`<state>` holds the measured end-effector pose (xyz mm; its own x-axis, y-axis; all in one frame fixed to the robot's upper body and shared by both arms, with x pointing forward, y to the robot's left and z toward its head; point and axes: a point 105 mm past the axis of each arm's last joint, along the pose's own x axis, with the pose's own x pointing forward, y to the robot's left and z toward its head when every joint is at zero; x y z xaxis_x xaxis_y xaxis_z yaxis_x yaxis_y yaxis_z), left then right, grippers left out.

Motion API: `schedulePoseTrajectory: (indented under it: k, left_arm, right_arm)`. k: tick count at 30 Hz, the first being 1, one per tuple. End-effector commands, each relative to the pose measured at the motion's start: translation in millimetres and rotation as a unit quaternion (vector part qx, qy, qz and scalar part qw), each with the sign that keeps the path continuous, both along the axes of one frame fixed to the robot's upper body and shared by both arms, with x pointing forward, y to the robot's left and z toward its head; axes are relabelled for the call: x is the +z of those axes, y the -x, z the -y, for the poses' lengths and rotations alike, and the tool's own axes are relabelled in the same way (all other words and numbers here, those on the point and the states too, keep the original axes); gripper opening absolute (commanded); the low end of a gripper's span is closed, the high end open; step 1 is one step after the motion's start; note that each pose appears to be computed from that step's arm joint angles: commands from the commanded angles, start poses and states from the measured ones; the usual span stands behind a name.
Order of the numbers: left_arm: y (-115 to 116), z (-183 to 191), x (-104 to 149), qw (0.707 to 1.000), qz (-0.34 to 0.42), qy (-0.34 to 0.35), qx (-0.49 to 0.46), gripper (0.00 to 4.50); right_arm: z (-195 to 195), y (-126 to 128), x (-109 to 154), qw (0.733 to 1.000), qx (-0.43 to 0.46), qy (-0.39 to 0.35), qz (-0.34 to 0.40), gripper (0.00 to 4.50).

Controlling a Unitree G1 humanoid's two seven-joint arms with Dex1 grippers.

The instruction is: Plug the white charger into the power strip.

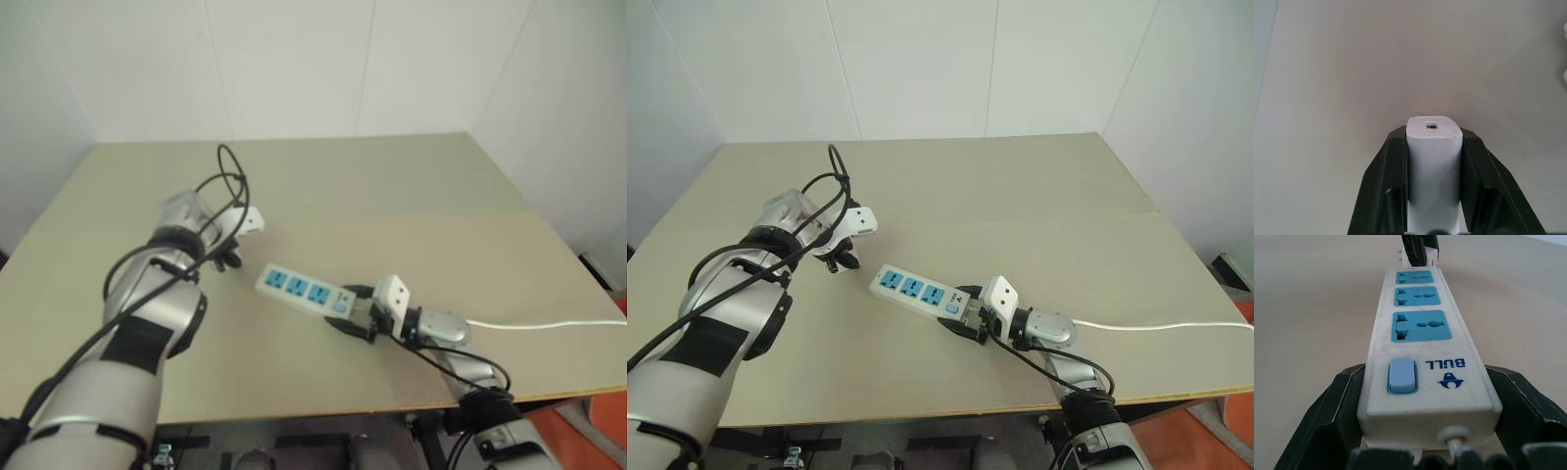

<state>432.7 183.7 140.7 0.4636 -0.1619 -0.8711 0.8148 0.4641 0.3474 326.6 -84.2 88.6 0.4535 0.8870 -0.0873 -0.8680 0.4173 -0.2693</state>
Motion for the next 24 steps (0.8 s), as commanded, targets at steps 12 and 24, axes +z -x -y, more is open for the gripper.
schedulePoseTrajectory:
  k: [12,24]
  left_arm:
    - [7,62,130,0.842,0.235,0.435,-0.215,1.01]
    - [58,63,100,0.697,0.167,0.640,-0.276,1.01]
  right_arm:
    - [-5,17,-7,0.998,0.046,0.044,0.004,3.42]
    - [-10,28,-18,0.983,0.157,0.090,-0.020,3.42]
